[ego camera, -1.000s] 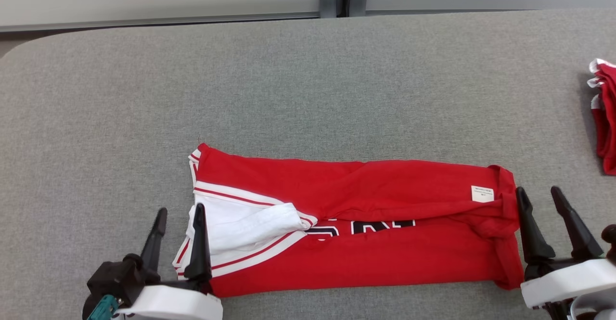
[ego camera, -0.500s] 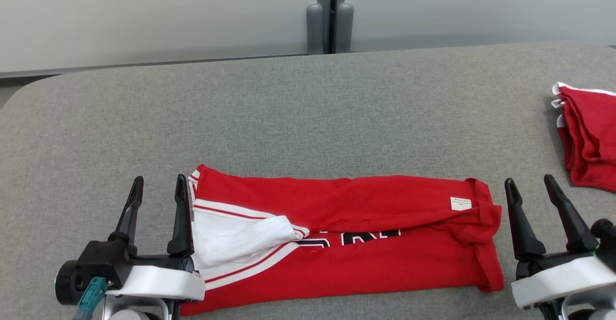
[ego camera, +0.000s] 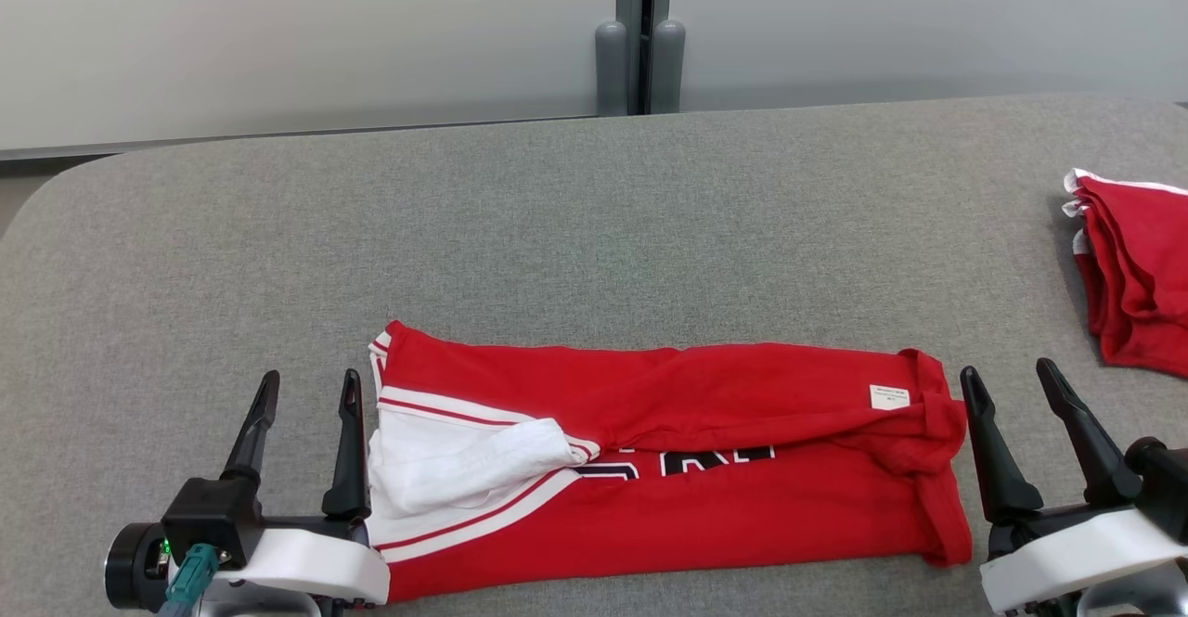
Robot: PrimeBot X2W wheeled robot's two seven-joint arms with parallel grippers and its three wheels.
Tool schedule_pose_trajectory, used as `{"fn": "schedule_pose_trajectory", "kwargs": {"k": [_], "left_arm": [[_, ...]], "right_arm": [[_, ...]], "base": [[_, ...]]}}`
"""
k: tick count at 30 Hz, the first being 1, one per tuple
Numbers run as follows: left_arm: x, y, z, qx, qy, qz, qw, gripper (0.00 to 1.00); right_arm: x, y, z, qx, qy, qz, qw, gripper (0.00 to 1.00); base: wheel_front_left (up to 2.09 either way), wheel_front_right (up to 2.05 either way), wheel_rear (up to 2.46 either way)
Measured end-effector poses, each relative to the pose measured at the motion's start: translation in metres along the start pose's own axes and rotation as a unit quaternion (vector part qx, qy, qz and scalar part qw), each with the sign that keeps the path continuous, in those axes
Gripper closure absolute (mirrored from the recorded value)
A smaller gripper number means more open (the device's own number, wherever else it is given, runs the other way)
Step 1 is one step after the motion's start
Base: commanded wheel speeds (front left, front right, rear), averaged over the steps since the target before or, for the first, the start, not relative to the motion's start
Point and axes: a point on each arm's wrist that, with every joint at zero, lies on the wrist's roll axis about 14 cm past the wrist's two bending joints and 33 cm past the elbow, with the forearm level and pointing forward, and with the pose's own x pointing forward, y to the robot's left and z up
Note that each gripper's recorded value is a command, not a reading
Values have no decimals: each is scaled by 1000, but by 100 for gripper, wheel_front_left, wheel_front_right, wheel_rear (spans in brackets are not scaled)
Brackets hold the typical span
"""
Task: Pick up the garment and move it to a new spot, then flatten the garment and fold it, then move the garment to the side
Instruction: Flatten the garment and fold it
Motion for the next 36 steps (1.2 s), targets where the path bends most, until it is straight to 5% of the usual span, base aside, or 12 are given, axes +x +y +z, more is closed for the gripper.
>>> {"fn": "schedule_pose_trajectory", "kwargs": {"k": [11,25,31,32,34,36], "left_arm": [[5,-1,-2,-4,1,0,1000,0],[32,-15,-21,-21,19,-8,1000,0],[37,-11,-22,-17,18,-3,1000,0],[37,-10,-22,-17,18,-1,1000,0],[38,-10,-22,-16,17,-1,1000,0],[39,-9,-21,-15,15,-1,1000,0]], "right_arm": [[4,-6,-13,7,21,-6,1000,0],[21,-11,-132,70,190,-14,979,0],[21,0,-150,101,212,-7,972,0],[21,1,-151,105,213,-6,971,27],[22,4,-152,109,214,-2,971,100],[22,7,-152,114,212,2,971,100]], "base": [[0,0,0],[0,0,0],[0,0,0],[0,0,0],[0,0,0],[0,0,0]]}}
